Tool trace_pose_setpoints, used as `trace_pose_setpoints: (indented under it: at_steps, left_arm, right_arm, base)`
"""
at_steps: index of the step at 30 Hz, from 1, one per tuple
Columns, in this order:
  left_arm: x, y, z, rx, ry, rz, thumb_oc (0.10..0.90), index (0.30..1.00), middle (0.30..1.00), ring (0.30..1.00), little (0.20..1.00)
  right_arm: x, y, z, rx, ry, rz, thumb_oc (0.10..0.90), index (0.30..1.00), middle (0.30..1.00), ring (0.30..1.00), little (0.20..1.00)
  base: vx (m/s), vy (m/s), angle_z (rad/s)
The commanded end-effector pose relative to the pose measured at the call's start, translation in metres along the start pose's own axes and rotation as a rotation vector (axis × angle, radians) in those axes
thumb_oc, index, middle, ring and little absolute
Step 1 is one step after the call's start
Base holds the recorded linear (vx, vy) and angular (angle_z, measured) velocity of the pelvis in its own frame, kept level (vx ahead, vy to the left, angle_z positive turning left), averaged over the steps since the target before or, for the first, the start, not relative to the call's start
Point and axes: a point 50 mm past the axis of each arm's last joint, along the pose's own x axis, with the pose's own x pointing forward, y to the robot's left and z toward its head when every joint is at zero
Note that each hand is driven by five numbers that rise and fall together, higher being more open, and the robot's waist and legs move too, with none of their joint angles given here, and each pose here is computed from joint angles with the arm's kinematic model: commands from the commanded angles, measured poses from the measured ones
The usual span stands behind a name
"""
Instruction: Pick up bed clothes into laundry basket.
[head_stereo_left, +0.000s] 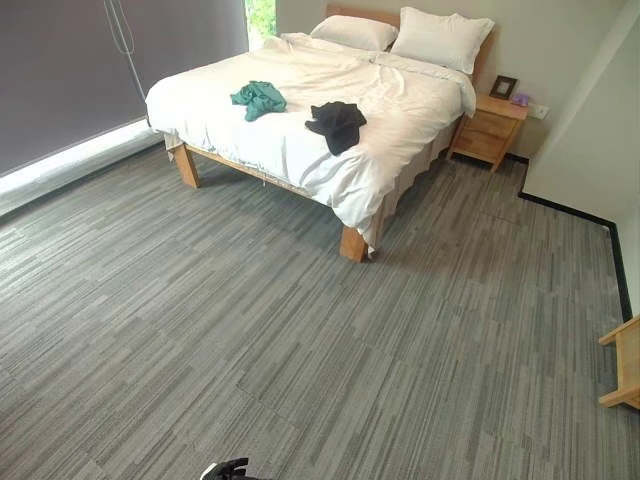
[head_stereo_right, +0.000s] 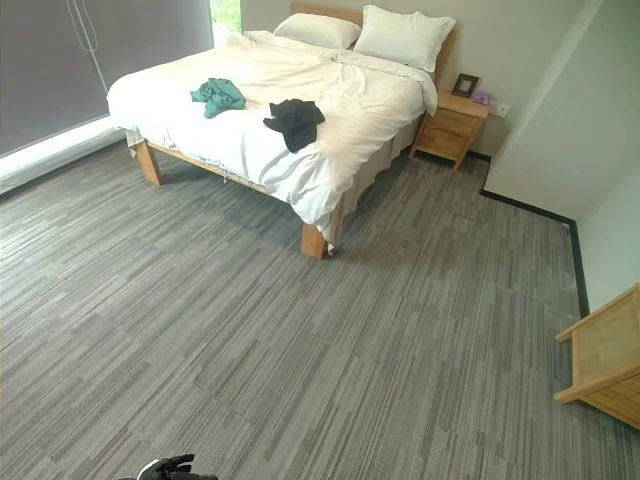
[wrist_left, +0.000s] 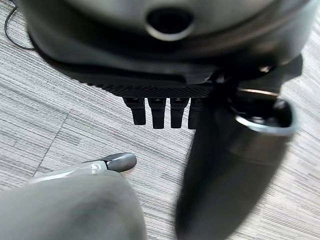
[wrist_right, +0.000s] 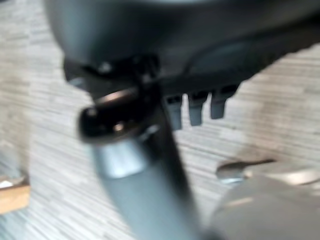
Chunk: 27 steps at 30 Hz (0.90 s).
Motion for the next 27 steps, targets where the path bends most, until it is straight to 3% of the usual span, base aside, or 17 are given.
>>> trace_pose_setpoints:
  at_steps: [1, 6, 8, 13, 16, 19, 27]
  left_arm:
    - [0.003, -0.012, 0.019, 0.031, -0.052, -0.044, 0.800, 0.900, 0.900, 0.900, 0.900]
    - [0.003, -0.010, 0.019, 0.083, -0.054, -0.039, 0.800, 0.900, 0.900, 0.900, 0.900]
    - [0.002, 0.009, 0.047, 0.103, -0.152, 0.015, 0.800, 0.900, 0.900, 0.900, 0.900]
    - [-0.003, 0.020, 0.092, 0.148, -0.306, 0.036, 0.800, 0.900, 0.900, 0.900, 0.900]
    - [-0.019, 0.023, 0.152, 0.121, -0.540, 0.040, 0.800, 0.900, 0.900, 0.900, 0.900]
    - [-0.045, 0.017, 0.196, 0.044, -0.766, 0.007, 0.800, 0.900, 0.900, 0.900, 0.900]
    - [-0.045, 0.017, 0.196, 0.044, -0.766, 0.007, 0.800, 0.900, 0.900, 0.900, 0.900]
  right_arm:
    - [-0.010, -0.020, -0.042, -0.051, 0.167, -0.042, 0.800, 0.900, 0.900, 0.900, 0.900]
    - [-0.010, -0.023, -0.042, -0.040, 0.164, -0.050, 0.800, 0.900, 0.900, 0.900, 0.900]
    - [-0.005, -0.034, 0.000, 0.142, -0.027, -0.076, 0.800, 0.900, 0.900, 0.900, 0.900]
    - [-0.007, -0.042, 0.054, 0.109, -0.234, -0.082, 0.800, 0.900, 0.900, 0.900, 0.900]
    - [-0.032, -0.040, 0.137, 0.043, -0.592, -0.050, 0.800, 0.900, 0.900, 0.900, 0.900]
    - [-0.062, -0.037, 0.176, 0.046, -0.825, -0.025, 0.800, 0.900, 0.900, 0.900, 0.900]
    - [-0.062, -0.037, 0.176, 0.046, -0.825, -0.025, 0.800, 0.900, 0.900, 0.900, 0.900]
  base:
    - [-0.01, 0.012, 0.05]
    - [0.00, 0.003, 0.01]
    - [0.02, 0.034, -0.09]
    - [0.00, 0.019, -0.14]
    - [-0.02, 0.035, -0.05]
    - [-0.01, 0.022, -0.08]
    - [0.00, 0.000, 0.00]
